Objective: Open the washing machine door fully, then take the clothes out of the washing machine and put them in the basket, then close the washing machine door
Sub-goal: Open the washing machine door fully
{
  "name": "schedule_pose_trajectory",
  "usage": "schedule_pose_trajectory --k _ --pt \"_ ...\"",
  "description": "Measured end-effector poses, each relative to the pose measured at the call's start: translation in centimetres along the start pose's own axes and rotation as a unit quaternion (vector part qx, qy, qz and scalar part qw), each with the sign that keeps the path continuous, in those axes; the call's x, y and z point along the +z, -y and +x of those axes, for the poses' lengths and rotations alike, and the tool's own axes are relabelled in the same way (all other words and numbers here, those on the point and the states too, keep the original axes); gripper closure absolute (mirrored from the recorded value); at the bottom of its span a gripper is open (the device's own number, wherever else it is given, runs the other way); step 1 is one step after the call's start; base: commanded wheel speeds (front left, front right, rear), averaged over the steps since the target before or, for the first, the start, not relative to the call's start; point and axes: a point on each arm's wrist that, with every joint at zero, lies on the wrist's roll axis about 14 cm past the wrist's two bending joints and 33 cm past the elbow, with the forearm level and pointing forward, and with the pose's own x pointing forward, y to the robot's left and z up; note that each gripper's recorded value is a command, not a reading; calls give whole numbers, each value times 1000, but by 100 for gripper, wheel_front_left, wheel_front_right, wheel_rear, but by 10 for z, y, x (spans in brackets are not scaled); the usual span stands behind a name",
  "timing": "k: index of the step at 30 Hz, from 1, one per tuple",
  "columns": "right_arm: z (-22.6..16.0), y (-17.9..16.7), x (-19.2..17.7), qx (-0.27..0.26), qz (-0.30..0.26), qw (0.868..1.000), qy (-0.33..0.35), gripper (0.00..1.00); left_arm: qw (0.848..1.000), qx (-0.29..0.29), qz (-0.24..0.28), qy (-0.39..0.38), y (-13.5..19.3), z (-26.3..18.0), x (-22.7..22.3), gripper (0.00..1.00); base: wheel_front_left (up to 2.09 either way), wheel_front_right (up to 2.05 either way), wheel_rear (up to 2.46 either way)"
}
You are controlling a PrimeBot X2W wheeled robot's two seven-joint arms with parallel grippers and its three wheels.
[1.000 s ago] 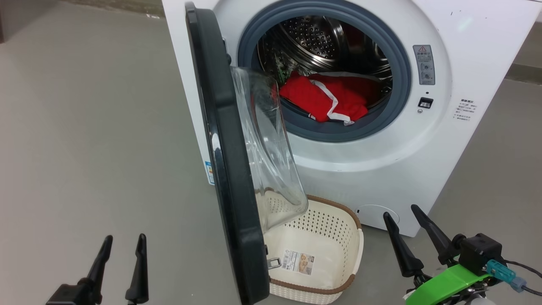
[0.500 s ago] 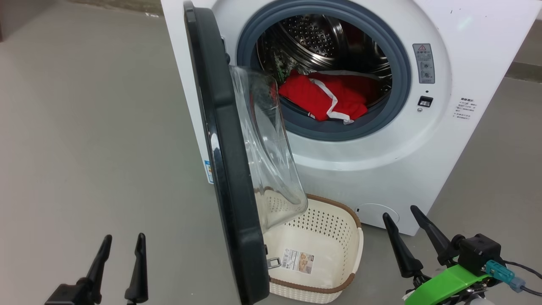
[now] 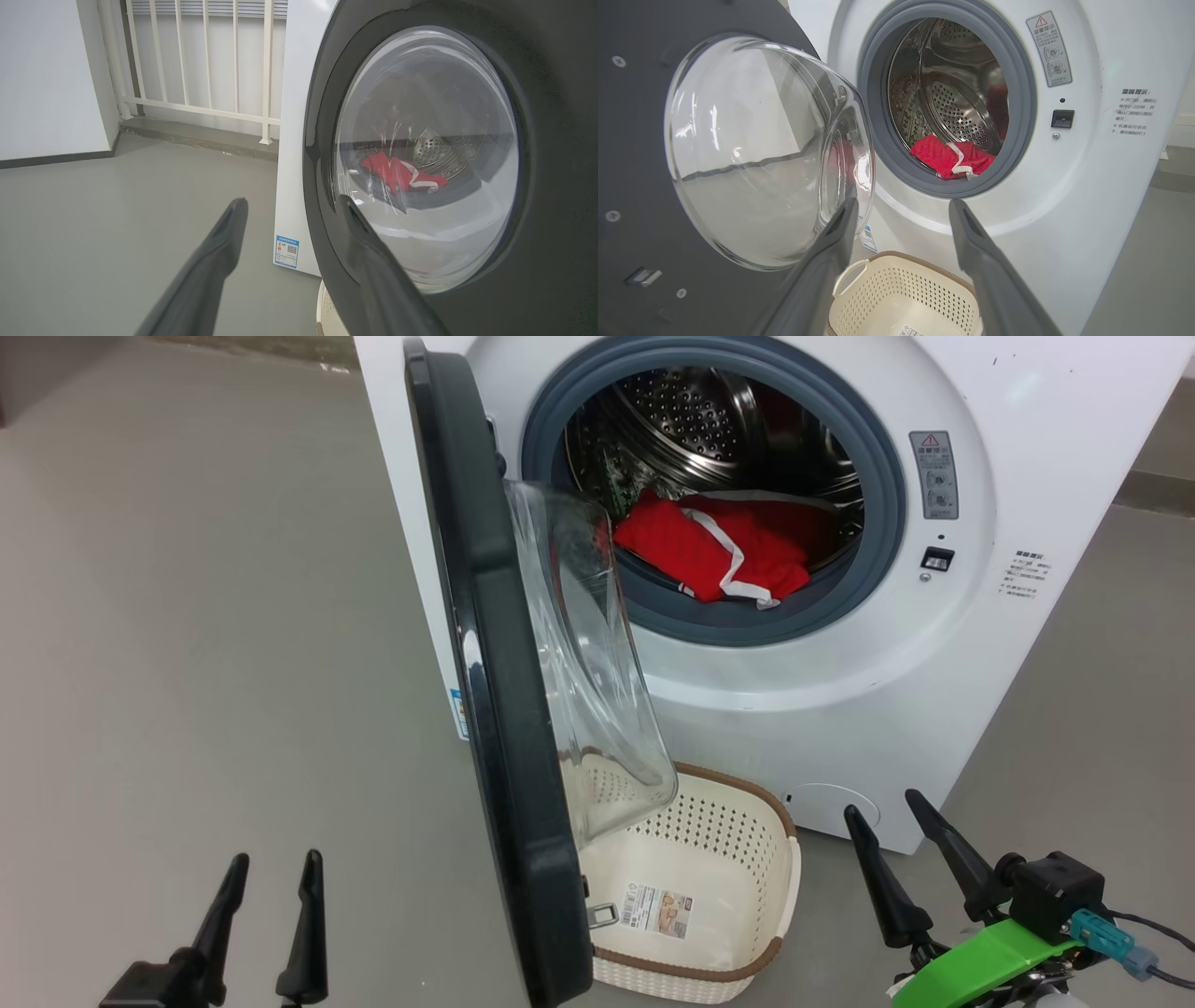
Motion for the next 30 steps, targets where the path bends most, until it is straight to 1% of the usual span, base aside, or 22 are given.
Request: schedule_pose_trajectory --k 1,3,4,5,6,14,19,24,30 --pt "0 0 0 0 0 1000 0 0 1000 0 0 0 0 0 0 12 0 0 0" --pt "0 3 0 -5 1 1000 1 0 1000 0 -3 0 1 0 0 53 0 0 0" --pt "0 4 0 -6 1 1000 1 0 1000 -1 -3 1 1 1 1 63 0 0 0" --pt "0 4 0 -7 1 1000 1 0 1000 -2 -3 3 2 1 2 93 0 0 0" --pt "0 4 0 -7 1 1000 1 0 1000 -4 -3 6 3 1 4 100 0 0 0" --pt "-1 5 -1 -10 4 1000 0 0 999 -17 -2 34 11 6 22 100 0 0 0" --pt "-1 5 -2 -12 7 1000 0 0 997 -28 2 78 20 11 50 100 0 0 0" --pt "-2 4 -2 -12 8 1000 0 0 987 -65 0 146 44 16 95 100 0 0 0" --pt "-4 2 -1 -12 11 1000 1 0 974 -118 -8 195 79 9 129 100 0 0 0"
